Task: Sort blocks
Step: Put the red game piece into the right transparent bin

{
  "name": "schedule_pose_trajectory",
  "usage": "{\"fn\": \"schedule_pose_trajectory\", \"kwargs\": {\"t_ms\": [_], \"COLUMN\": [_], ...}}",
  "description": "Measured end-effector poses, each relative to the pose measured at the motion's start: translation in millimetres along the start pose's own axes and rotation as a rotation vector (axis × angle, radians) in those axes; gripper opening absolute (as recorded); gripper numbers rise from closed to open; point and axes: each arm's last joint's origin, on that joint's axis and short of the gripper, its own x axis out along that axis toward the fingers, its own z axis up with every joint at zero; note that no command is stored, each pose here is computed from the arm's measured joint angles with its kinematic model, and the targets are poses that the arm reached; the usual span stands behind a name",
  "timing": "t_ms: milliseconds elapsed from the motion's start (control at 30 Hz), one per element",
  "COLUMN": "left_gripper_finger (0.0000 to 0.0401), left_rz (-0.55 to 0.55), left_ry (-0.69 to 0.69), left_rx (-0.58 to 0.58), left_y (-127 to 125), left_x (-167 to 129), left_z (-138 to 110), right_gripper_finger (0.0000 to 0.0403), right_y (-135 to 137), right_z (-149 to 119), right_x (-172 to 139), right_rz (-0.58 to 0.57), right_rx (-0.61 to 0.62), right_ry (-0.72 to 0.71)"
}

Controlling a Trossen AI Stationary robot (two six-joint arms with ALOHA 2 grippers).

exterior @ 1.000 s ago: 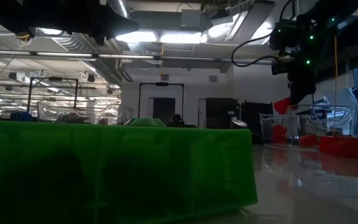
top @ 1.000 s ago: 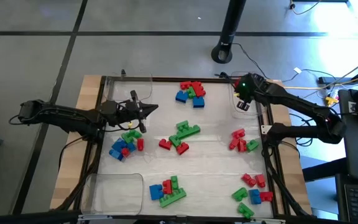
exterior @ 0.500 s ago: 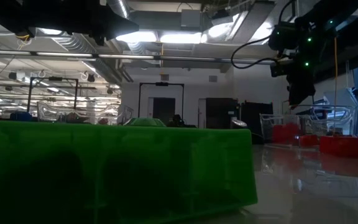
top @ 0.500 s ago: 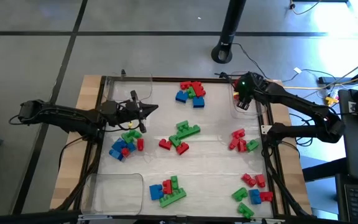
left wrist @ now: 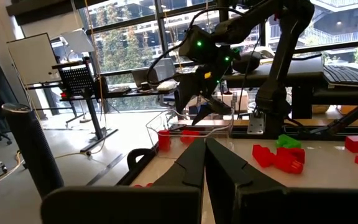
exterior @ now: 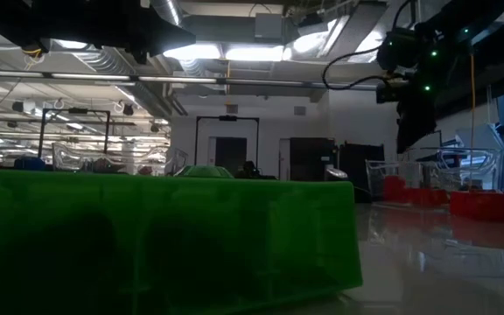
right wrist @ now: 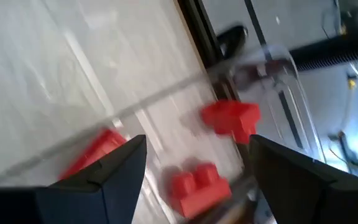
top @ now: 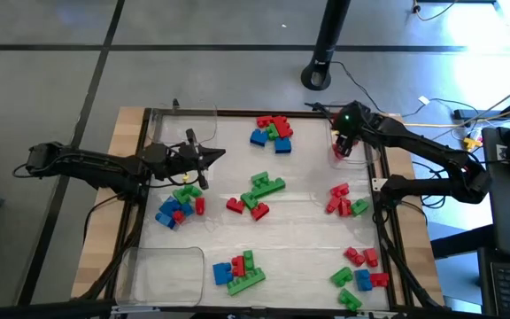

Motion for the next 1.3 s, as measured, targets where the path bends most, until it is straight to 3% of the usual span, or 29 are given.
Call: {"fn": "schedule_pose_trajectory", "kwargs": {"t_ms": [200,900,1300], "left_gripper_finger": [0.0004,0.0004,0.0004], "left_rz": [0.0,0.002,0.002], "left_ry": [-0.002,-0.011,-0.012], "left_rx": [-0.005,-0.01,-0.011], "left_y": [0.0,0.2,0.2], "left_x": [0.0,0.0,0.0], "left_z": [0.2,1.1,1.2], "right_gripper_finger": [0.0282,0.0282,0.0282], "right_y": [13.9,116.4,189.4], "right_z": [17.8,67.6,81.7], "right_x": [-6.1,-61.5,-47.5], "right_rz": [0.07,0.282,0.459], "right_rx": [-0.043,-0.327,-0.487], "right_ry": [-0.165,-0.678,-0.756]}}
